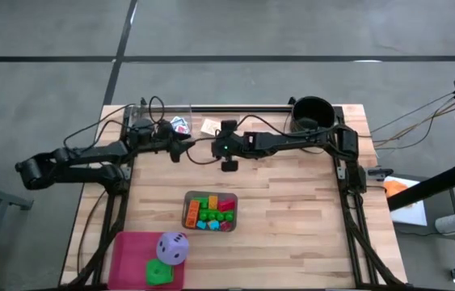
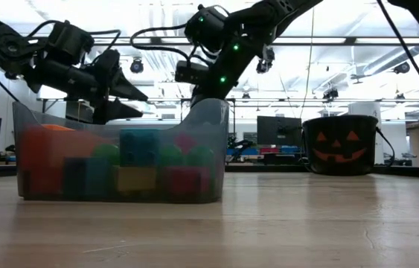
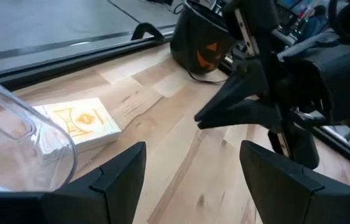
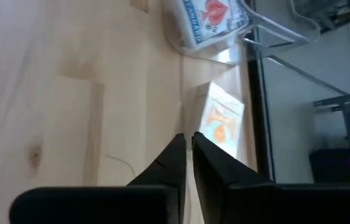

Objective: Pick & Place Toys
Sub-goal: Put the yellow playing card into the transparent bin

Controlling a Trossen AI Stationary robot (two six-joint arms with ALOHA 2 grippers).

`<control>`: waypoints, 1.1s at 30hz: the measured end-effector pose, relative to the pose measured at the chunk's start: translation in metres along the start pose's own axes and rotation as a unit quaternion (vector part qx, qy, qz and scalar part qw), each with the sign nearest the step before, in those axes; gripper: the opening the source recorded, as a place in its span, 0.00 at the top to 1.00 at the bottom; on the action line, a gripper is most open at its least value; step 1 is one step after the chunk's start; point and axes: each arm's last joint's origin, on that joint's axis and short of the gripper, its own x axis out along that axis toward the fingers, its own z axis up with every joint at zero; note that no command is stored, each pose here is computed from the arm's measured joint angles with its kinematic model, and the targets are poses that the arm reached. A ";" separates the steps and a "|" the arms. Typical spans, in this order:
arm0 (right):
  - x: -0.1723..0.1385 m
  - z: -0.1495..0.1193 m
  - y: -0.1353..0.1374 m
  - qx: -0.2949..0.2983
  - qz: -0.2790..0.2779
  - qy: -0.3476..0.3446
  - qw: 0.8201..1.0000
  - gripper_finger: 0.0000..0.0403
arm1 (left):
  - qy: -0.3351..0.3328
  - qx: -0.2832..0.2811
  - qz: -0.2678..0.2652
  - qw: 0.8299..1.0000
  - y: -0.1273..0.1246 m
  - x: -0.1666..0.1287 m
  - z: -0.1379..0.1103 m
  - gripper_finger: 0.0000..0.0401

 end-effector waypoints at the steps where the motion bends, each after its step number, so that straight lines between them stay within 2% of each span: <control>1: 0.000 -0.001 -0.001 0.000 0.003 0.001 1.000 0.94 | 0.000 0.006 -0.002 1.000 0.000 0.000 0.000 0.34; 5: 0.001 -0.002 -0.008 0.019 0.000 0.008 1.000 0.92 | 0.003 0.044 -0.010 0.999 -0.001 0.000 -0.001 0.34; 9: 0.003 -0.004 -0.019 0.047 -0.008 0.010 0.999 0.79 | 0.006 0.098 -0.014 0.995 -0.001 0.000 -0.001 0.34; 14: 0.007 -0.008 -0.032 0.067 -0.013 0.013 0.998 0.53 | 0.004 0.151 -0.015 0.988 -0.001 0.000 -0.001 0.34; 20: 0.011 -0.015 -0.061 0.097 -0.023 0.011 0.995 0.20 | -0.004 0.166 -0.016 0.986 -0.002 -0.002 0.001 0.34; 24: 0.013 -0.022 -0.084 0.139 -0.011 0.007 0.990 0.04 | -0.018 0.170 -0.033 0.985 -0.006 -0.007 0.005 0.34; 26: 0.015 -0.025 -0.095 0.160 0.003 -0.003 0.987 0.02 | -0.029 0.173 -0.050 0.983 -0.010 -0.011 0.008 0.34; 33: 0.036 -0.033 -0.120 0.209 0.075 -0.017 0.975 0.06 | -0.053 0.172 -0.081 0.980 -0.019 -0.024 0.015 0.34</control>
